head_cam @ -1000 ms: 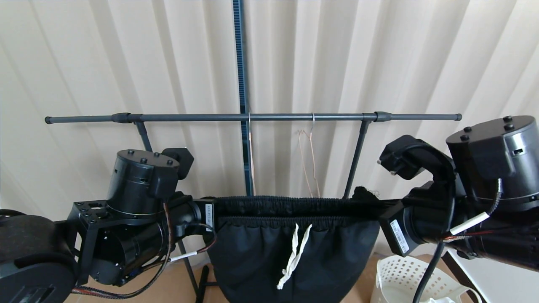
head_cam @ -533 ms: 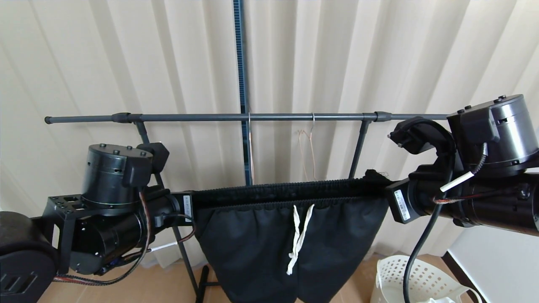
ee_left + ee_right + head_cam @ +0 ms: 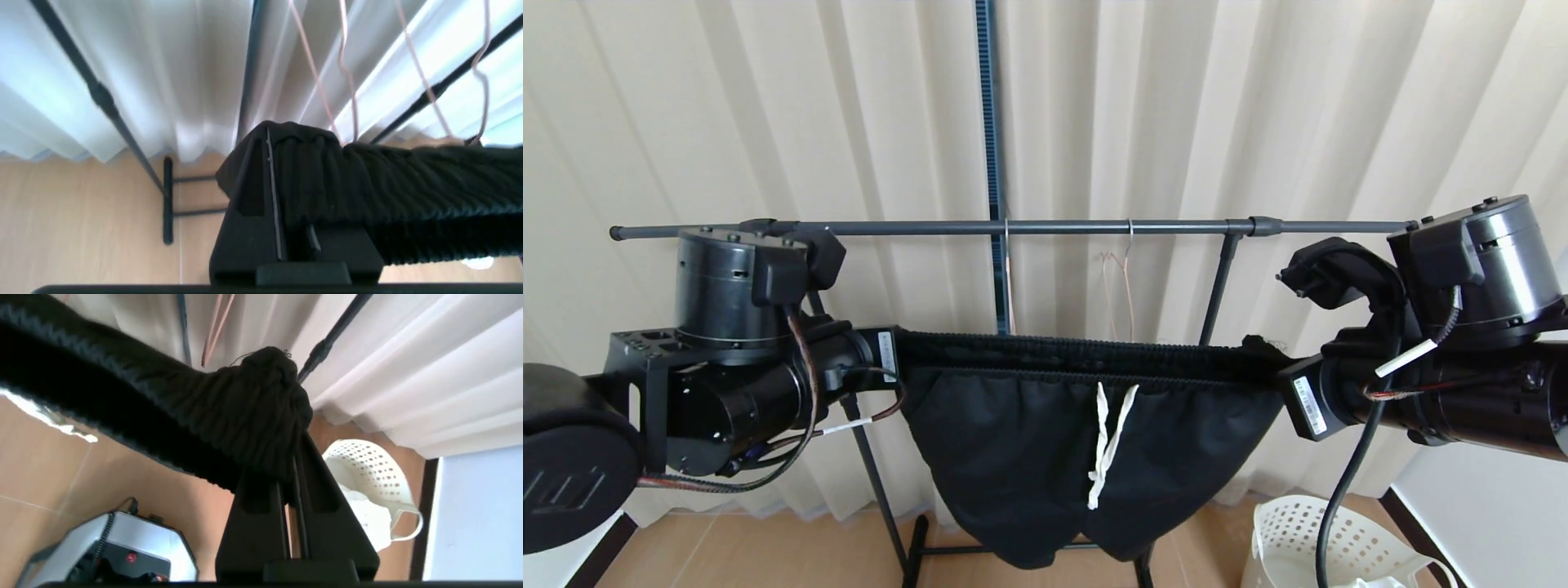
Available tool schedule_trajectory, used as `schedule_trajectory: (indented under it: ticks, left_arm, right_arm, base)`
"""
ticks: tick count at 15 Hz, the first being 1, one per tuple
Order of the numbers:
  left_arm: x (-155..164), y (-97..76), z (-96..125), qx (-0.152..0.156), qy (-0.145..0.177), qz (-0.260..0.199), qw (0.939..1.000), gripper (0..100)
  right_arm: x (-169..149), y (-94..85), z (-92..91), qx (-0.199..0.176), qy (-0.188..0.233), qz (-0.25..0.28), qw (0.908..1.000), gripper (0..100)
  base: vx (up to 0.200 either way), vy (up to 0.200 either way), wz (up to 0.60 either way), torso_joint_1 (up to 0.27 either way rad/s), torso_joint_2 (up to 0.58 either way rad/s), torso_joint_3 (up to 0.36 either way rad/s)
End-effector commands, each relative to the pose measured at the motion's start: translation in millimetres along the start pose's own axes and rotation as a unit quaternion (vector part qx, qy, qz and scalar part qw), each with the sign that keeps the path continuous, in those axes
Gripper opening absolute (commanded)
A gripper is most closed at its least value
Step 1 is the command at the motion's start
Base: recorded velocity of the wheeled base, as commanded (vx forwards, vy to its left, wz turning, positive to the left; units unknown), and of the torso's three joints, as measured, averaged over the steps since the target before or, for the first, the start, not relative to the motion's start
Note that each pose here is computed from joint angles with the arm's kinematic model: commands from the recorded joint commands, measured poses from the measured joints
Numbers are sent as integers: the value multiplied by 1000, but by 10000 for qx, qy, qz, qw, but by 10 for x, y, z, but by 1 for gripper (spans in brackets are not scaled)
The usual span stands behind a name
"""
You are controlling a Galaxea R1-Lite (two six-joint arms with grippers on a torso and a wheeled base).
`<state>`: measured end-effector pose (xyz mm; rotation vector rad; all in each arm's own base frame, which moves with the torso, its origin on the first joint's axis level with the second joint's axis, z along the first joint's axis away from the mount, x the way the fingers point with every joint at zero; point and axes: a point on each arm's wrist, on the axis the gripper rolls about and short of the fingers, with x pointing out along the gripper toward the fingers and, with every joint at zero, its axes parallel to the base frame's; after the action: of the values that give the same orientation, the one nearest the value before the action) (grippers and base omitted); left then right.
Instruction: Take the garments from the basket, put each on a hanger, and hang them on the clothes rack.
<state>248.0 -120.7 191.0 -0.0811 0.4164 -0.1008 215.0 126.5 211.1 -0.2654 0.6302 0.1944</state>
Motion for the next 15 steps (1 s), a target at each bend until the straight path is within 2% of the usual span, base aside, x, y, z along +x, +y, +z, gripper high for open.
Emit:
schedule_trajectory:
  ticks: [1, 3, 4, 5, 7, 8, 9, 10, 11, 12, 15]
  left_arm:
    - [187, -98, 113, 27, -87, -26, 10000, 0]
    - [360, -188, 226, 3, -200, -55, 9998, 0]
    - [360, -188, 226, 3, -200, -55, 9998, 0]
    - [469, -254, 334, -45, -341, -91, 9994, 0]
    - [533, -298, 393, -72, -422, -126, 9990, 0]
    - [596, -345, 444, -93, -498, -160, 9986, 0]
    - [599, -348, 453, -106, -512, -164, 9985, 0]
    - [659, -400, 500, -117, -587, -205, 9980, 0]
    - [659, -400, 500, -117, -587, -205, 9980, 0]
    - [691, -514, 545, -119, -658, -391, 9970, 0]
    - [682, -666, 546, -68, -626, -838, 9945, 0]
  right_arm:
    - [-63, 76, -103, -314, 55, 148, 9994, 0]
    - [-173, 167, -240, -890, 178, 388, 9951, 0]
    - [-173, 167, -240, -890, 178, 388, 9951, 0]
    - [-363, 361, -375, -1557, 288, 880, 9834, 0]
    - [-437, 529, -439, -1863, 331, 1284, 9735, 0]
    - [-475, 656, -460, -1840, 343, 1663, 9681, 0]
    - [-476, 670, -461, -1820, 355, 1699, 9679, 0]
    - [-503, 813, -448, -1546, 457, 2194, 9622, 0]
    - [-503, 813, -448, -1546, 457, 2194, 9622, 0]
    - [-556, 990, -413, -1345, 511, 2633, 9539, 0]
    - [-532, 1298, -362, -691, 640, 2861, 9535, 0]
  base:
    - [0, 0, 0, 0, 0, 0]
    - [0, 0, 0, 0, 0, 0]
    - [0, 0, 0, 0, 0, 0]
    - [0, 0, 0, 0, 0, 0]
    - [0, 0, 0, 0, 0, 0]
    - [0, 0, 0, 0, 0, 0]
    - [0, 0, 0, 0, 0, 0]
    - [0, 0, 0, 0, 0, 0]
    - [0, 0, 0, 0, 0, 0]
    - [0, 0, 0, 0, 0, 0]
    - [0, 0, 0, 0, 0, 0]
